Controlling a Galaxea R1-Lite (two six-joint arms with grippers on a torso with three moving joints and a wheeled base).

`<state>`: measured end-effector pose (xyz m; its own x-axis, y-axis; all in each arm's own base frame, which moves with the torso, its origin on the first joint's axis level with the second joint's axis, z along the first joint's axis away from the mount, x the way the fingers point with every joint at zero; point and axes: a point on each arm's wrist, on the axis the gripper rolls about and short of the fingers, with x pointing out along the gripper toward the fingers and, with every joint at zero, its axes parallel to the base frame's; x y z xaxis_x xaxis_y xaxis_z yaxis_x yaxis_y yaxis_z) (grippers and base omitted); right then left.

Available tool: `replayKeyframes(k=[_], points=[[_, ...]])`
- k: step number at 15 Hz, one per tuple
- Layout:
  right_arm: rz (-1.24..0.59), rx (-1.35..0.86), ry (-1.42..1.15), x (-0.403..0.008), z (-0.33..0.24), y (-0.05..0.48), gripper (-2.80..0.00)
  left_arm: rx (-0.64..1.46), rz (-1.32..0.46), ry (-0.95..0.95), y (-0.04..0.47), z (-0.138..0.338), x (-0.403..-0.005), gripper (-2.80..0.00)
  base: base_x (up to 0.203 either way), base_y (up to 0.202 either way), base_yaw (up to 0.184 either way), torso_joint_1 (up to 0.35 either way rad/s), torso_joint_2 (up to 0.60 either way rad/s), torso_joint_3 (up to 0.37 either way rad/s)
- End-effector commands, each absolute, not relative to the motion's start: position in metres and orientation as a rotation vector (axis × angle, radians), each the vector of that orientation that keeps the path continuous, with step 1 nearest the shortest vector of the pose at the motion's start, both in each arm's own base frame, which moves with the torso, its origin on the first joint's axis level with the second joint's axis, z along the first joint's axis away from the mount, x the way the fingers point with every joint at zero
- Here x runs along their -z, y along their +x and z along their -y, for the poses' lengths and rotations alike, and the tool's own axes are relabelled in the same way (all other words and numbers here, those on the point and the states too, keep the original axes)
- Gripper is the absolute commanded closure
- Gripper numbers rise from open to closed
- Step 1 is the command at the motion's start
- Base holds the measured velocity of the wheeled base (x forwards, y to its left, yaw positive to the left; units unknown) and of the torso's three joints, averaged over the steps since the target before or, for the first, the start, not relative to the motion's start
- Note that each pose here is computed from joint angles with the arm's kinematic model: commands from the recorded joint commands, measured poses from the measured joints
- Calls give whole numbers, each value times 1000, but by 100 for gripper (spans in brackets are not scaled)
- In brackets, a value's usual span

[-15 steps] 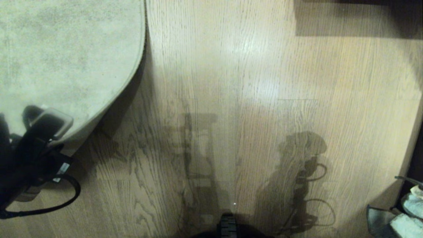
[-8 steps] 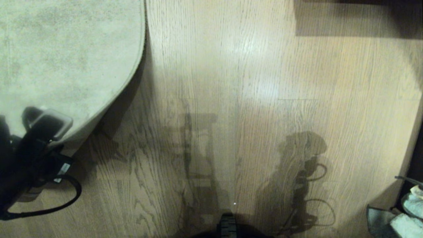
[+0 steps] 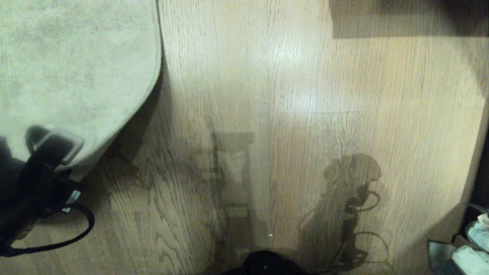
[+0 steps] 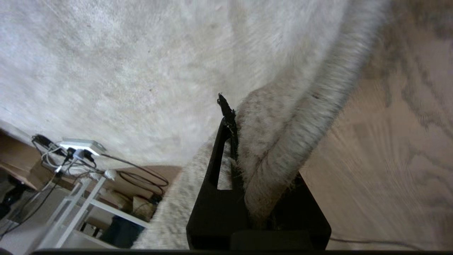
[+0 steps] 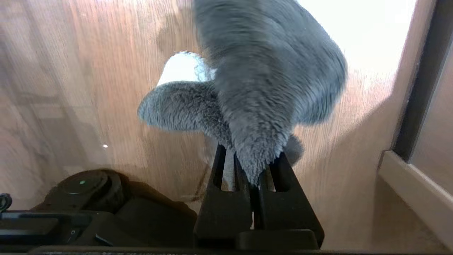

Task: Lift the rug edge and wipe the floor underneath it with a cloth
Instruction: Wipe the floor under the carpet with a rag

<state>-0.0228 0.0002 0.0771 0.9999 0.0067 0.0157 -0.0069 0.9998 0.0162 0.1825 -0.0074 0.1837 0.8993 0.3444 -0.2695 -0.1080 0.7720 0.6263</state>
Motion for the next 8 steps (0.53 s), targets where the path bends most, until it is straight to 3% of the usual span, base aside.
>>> replayKeyframes(k=[1,8], points=[[15,-6,17,-77,0,-23,0,-252,-384,648,183,8,-184,0,1,124,-15,-2,-2,7],[15,-6,15,-77,0,-23,0,-250,-393,648,182,7,-181,0,0,194,-2,4,2,3]])
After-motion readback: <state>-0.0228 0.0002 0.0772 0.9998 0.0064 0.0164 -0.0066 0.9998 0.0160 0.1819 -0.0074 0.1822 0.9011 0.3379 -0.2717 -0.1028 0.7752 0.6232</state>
